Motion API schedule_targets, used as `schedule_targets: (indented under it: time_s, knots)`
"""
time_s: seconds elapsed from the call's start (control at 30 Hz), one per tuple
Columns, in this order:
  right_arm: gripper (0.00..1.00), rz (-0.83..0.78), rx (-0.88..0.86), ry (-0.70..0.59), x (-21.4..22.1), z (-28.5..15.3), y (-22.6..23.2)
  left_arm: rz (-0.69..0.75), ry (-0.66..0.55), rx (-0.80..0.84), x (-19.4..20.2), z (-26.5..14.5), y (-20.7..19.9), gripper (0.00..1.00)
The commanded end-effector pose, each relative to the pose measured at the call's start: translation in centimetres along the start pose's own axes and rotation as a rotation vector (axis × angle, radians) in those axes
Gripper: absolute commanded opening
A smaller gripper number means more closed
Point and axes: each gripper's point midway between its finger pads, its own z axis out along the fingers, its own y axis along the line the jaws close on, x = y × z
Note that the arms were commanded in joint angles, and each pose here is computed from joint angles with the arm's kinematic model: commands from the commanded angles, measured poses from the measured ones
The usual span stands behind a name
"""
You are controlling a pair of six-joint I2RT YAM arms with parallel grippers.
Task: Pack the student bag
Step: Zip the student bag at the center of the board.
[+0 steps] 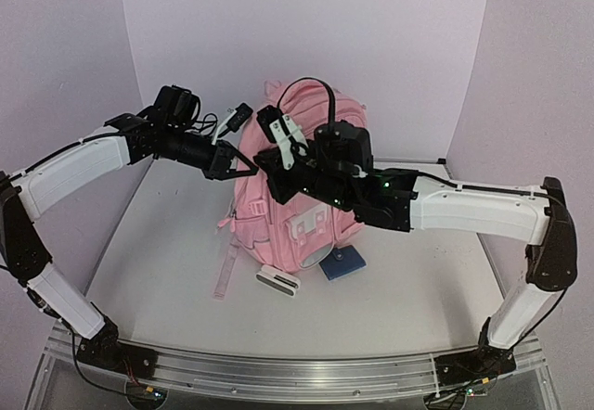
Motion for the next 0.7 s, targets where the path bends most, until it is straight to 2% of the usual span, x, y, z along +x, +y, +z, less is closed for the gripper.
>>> schedule_targets:
  time_s: [0.0, 0.37, 0.67]
  knots:
    - [0.00, -0.061, -0.062, 0.023, 2.0, -0.2, 3.5, 0.170, -0.171, 0.032, -4.9, -3.0, -2.9, 0.00]
    - [0.00, -0.129, -0.094, 0.184, 10.5, -0.1, 6.0, 0.167, -0.163, 0.037, -4.5, -2.9, -2.9, 0.00]
    - [0.00, -0.119, -0.120, 0.241, 16.3, -0.4, 7.9, 0.171, -0.161, 0.035, -4.1, -2.9, -2.9, 0.00]
